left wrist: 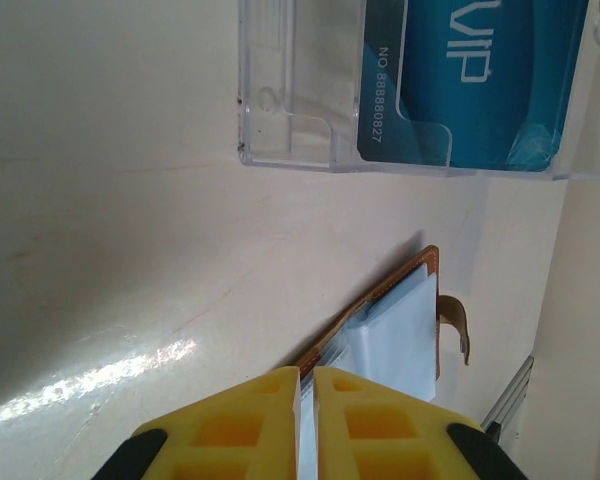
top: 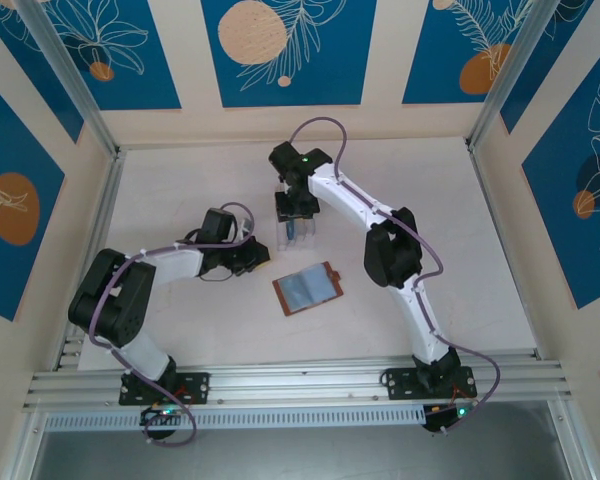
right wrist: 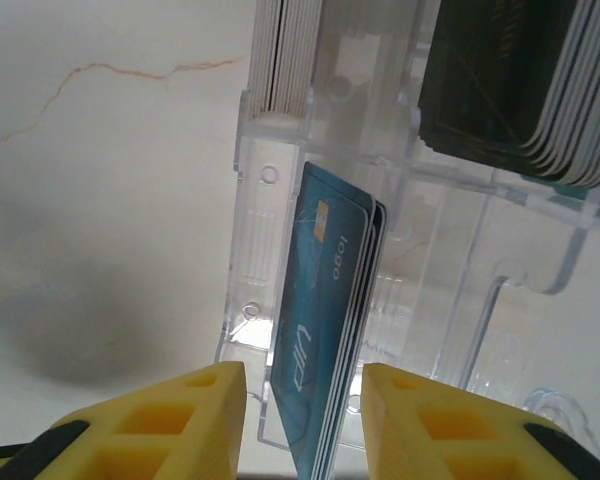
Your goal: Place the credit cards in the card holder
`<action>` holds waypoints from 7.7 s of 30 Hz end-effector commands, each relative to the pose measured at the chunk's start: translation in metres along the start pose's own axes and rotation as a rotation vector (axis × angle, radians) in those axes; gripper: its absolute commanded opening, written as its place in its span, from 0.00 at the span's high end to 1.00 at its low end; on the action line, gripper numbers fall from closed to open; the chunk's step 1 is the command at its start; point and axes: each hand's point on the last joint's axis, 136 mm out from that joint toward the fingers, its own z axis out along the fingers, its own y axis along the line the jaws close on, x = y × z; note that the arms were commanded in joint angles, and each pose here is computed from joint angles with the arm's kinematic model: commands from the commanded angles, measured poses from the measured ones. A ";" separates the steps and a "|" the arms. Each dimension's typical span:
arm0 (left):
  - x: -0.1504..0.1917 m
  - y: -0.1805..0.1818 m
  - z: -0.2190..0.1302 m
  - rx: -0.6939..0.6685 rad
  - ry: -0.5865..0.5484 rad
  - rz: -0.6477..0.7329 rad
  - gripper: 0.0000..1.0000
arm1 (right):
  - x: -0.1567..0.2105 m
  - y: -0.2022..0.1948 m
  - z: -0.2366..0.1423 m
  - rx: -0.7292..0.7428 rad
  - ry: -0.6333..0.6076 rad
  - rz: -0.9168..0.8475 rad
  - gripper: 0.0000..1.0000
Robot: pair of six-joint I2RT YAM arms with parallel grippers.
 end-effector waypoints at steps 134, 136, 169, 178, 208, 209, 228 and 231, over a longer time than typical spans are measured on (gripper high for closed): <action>-0.046 -0.018 0.056 0.111 0.023 -0.049 0.95 | 0.016 0.011 0.010 -0.089 0.133 -0.017 0.65; -0.043 -0.020 0.058 0.117 0.027 -0.051 0.95 | 0.017 0.012 0.010 -0.094 0.136 -0.019 0.66; -0.065 -0.049 0.059 0.227 -0.007 -0.085 0.95 | 0.026 0.029 -0.019 -0.342 0.164 0.042 0.69; -0.060 -0.047 0.064 0.208 0.004 -0.068 0.95 | 0.027 0.027 -0.013 -0.340 0.171 0.049 0.71; -0.054 -0.042 0.070 0.131 0.025 -0.026 0.95 | 0.022 0.032 -0.027 -0.446 0.166 0.078 0.84; -0.054 -0.042 0.070 0.131 0.026 -0.026 0.95 | 0.022 0.031 -0.027 -0.445 0.166 0.079 0.84; -0.054 -0.049 0.070 0.125 0.031 -0.004 0.95 | 0.027 0.018 -0.014 -0.353 0.168 0.072 0.78; -0.054 -0.050 0.070 0.127 0.029 -0.001 0.95 | 0.027 0.018 -0.013 -0.349 0.170 0.070 0.80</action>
